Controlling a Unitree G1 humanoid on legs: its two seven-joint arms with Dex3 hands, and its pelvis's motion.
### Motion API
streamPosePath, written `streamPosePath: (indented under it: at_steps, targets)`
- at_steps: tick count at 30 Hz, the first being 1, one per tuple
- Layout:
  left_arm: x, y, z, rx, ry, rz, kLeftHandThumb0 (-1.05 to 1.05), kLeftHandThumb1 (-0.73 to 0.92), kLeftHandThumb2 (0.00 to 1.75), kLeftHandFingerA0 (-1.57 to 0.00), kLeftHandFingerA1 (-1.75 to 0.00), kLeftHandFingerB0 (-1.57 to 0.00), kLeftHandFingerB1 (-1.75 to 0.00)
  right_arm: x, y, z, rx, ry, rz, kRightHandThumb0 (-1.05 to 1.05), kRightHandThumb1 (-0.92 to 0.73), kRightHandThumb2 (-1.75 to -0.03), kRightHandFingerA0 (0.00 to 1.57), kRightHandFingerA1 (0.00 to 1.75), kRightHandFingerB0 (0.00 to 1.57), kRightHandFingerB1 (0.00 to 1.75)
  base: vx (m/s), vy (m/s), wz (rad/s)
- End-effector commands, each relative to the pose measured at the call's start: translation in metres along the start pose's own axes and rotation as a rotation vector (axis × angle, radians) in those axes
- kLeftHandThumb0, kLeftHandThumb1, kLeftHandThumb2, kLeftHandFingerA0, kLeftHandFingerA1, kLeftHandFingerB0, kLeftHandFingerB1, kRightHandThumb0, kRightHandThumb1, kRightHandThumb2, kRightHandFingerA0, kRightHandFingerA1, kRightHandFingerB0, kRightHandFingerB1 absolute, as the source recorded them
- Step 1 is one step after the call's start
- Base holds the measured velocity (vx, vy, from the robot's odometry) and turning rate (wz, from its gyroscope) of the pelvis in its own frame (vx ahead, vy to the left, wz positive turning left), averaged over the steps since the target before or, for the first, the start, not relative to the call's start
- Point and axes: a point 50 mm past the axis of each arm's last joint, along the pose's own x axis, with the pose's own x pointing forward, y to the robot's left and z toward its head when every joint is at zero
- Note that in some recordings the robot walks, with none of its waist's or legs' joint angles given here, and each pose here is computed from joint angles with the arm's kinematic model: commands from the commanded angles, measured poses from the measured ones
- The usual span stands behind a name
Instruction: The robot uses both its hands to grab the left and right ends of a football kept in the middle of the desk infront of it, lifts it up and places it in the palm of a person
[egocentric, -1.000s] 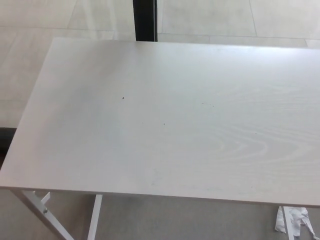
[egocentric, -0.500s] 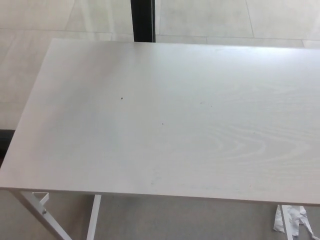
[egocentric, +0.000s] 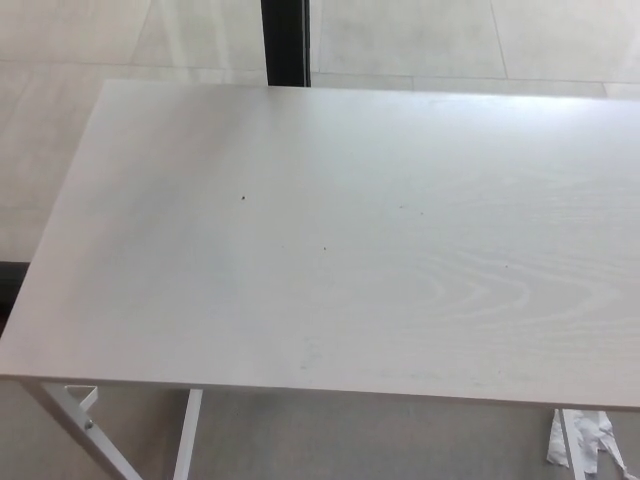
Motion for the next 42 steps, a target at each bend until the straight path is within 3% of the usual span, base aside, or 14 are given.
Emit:
streamPosePath:
  at_steps: [1, 3, 11, 17, 18, 19, 21, 22, 25, 29, 34, 35, 40, 42]
  targets:
    - [-0.002, 0.002, 0.021, -0.067, -0.124, -0.126, -0.88, 0.61, 0.95, -0.01, -0.52, -0.03, -0.42, 0.003, -0.005, 0.025, -0.271, -0.162, 0.142, -0.75, -0.56, -0.90, 0.31, 0.52, 0.13, 0.41, 0.00, 0.000, 0.00]
    - [-0.003, 0.003, 0.020, -0.037, -0.118, -0.127, -0.39, 0.45, 1.04, -0.02, -0.53, 0.00, -0.52, 0.003, -0.004, 0.025, -0.272, -0.167, 0.147, -0.76, -0.57, -0.89, 0.28, 0.50, 0.13, 0.41, 0.00, 0.000, 0.00]
    - [-0.002, 0.007, 0.016, -0.077, -0.123, -0.110, -0.86, 0.60, 0.97, 0.00, -0.51, -0.10, -0.40, 0.005, 0.002, 0.025, -0.326, -0.189, 0.194, -0.75, -0.69, -0.61, 0.36, 0.41, 0.19, 0.28, 0.00, 0.000, 0.00]
    - [-0.002, 0.005, 0.017, -0.068, -0.148, -0.123, -0.39, 0.45, 1.04, -0.03, -0.54, 0.00, -0.51, 0.005, 0.000, 0.024, -0.285, -0.187, 0.199, -0.81, -0.57, -0.91, 0.39, 0.57, 0.12, 0.40, 0.00, 0.000, 0.00]
    - [-0.002, 0.004, 0.016, -0.099, -0.148, -0.129, -0.40, 0.43, 1.03, -0.03, -0.54, 0.00, -0.51, 0.005, 0.000, 0.024, -0.290, -0.185, 0.198, -0.70, -0.69, -0.61, 0.42, 0.45, 0.19, 0.28, 0.00, 0.000, 0.00]
    - [-0.002, 0.004, 0.016, -0.107, -0.154, -0.136, -0.91, 0.63, 0.98, -0.04, -0.52, -0.03, -0.44, 0.005, 0.000, 0.024, -0.289, -0.184, 0.200, -0.77, -0.57, -0.90, 0.30, 0.51, 0.12, 0.40, 0.00, 0.000, 0.00]
    - [-0.001, 0.004, 0.016, -0.125, -0.160, -0.136, -0.78, 0.76, 0.63, -0.09, -0.49, -0.09, -0.38, 0.006, 0.000, 0.024, -0.284, -0.184, 0.204, -0.73, -0.56, -0.89, 0.27, 0.51, 0.10, 0.40, 0.00, 0.000, 0.00]
    - [0.000, 0.000, 0.020, -0.133, -0.175, -0.157, -0.90, 0.62, 0.98, -0.02, -0.52, -0.06, -0.46, 0.006, -0.003, 0.024, -0.295, -0.196, 0.189, -0.69, -0.71, -0.62, 0.41, 0.42, 0.19, 0.28, 0.00, 0.000, 0.00]
    - [0.001, -0.003, 0.023, -0.113, -0.192, -0.150, -0.40, 0.40, 1.02, -0.03, -0.53, 0.00, -0.51, 0.007, -0.001, 0.025, -0.278, -0.197, 0.190, -0.70, -0.56, -0.91, 0.32, 0.52, 0.12, 0.41, 0.00, 0.000, 0.00]
    - [-0.002, -0.001, 0.026, -0.025, -0.320, 0.039, -0.68, 0.65, 0.60, -0.64, -0.52, -0.55, -0.40, 0.005, 0.000, 0.027, -0.254, -0.249, 0.178, -0.59, -0.48, -0.82, 0.56, 0.57, 0.34, 0.46, 0.00, 0.000, 0.00]
    - [-0.001, -0.005, 0.029, 0.037, -0.313, -0.004, -0.64, 0.56, 0.57, -0.56, -0.50, -0.48, -0.37, 0.005, 0.005, 0.029, -0.228, -0.269, 0.154, -0.54, -0.40, -0.75, 1.10, 1.06, 0.32, 0.44, 0.00, 0.000, 0.00]
    - [-0.001, -0.005, 0.029, 0.054, -0.307, -0.012, -0.62, 0.54, 0.57, -0.57, -0.47, -0.48, -0.37, 0.005, 0.007, 0.029, -0.224, -0.276, 0.150, -0.44, -0.47, -0.55, 0.79, 0.54, 0.39, 0.33, 0.00, 0.000, 0.00]
    - [-0.002, -0.008, 0.029, 0.226, -0.302, -0.017, -0.67, 0.47, 0.55, -0.58, -0.52, -0.49, -0.36, 0.018, 0.051, 0.032, -0.159, -0.288, 0.112, -0.41, -0.39, -0.69, 0.49, 0.51, 0.41, 0.45, 0.00, 0.000, 0.00]
    - [-0.002, -0.006, 0.029, 0.209, -0.301, -0.019, -0.65, 0.45, 0.56, -1.11, -0.88, -0.50, -0.38, 0.018, 0.050, 0.031, -0.201, -0.300, 0.105, -0.36, -0.48, -0.55, 0.50, 0.42, 0.46, 0.35, 0.00, 0.000, 0.00]
